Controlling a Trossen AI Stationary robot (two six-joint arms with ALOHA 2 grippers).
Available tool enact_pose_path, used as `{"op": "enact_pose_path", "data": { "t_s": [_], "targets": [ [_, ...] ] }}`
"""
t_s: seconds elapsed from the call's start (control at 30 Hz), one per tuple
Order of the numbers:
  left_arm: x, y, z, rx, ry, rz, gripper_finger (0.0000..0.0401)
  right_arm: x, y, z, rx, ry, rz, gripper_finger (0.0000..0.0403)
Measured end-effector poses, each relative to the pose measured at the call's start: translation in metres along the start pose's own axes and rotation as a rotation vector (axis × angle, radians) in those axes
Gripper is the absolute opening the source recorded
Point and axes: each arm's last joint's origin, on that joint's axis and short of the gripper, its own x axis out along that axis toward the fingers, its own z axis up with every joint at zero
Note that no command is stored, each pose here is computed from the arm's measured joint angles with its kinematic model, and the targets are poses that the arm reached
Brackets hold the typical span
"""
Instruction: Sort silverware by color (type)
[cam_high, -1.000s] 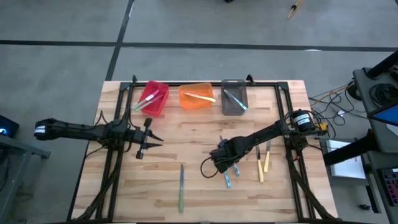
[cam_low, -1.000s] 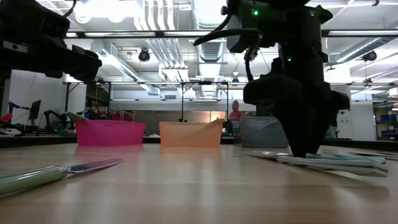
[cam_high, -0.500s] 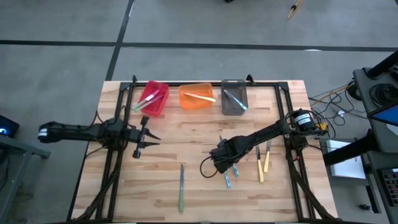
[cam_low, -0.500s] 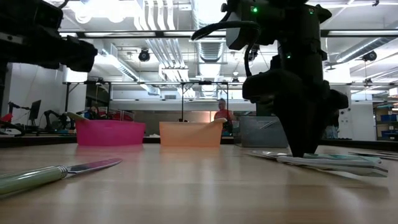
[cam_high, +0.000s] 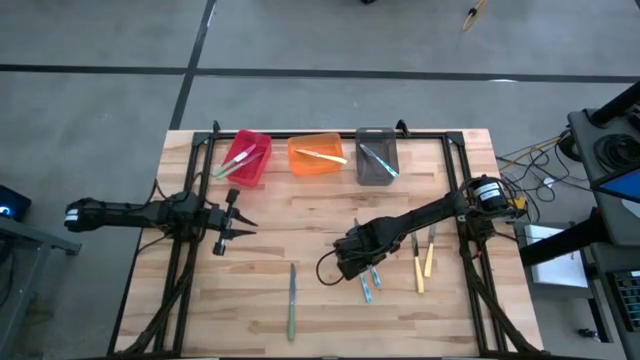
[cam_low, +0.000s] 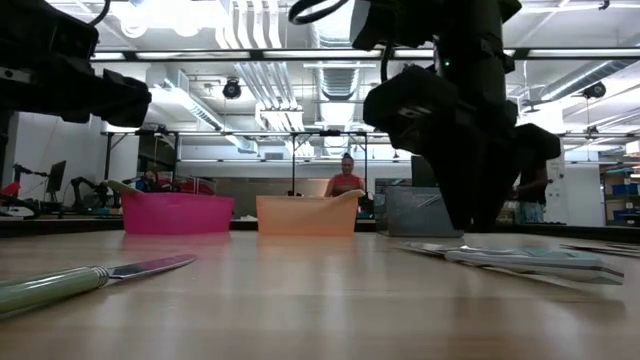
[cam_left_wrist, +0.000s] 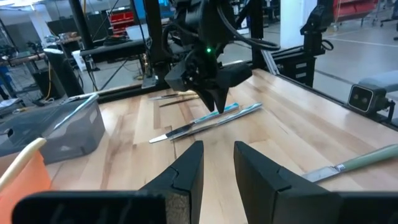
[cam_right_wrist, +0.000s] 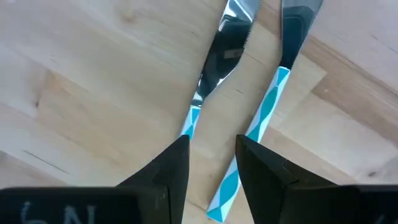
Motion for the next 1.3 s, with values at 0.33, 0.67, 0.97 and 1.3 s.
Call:
{"op": "enact_pose_path", "data": {
  "t_s": [0.33,0.67,0.97,1.3],
  "targets": [
    [0.0,0.0,0.0,-0.006,0.001,0.0,0.0071,0.009,-0.011,0.0,0.014,-0.039,-0.159,0.0121],
    [0.0,0.0,0.0,-0.006,0.002,0.001,0.0071,0.024,-0.01,0.004,-0.017,-0.048,-0.185,0.012],
    [0.0,0.0,0.0,-0.006,0.004,0.001,0.0071,0.039,-0.01,0.01,-0.029,-0.035,-0.208,0.0073],
    [0.0,0.0,-0.001,-0.007,0.005,0.002,0.0071,0.035,-0.012,0.015,-0.002,-0.036,-0.201,0.0019]
  ]
}}
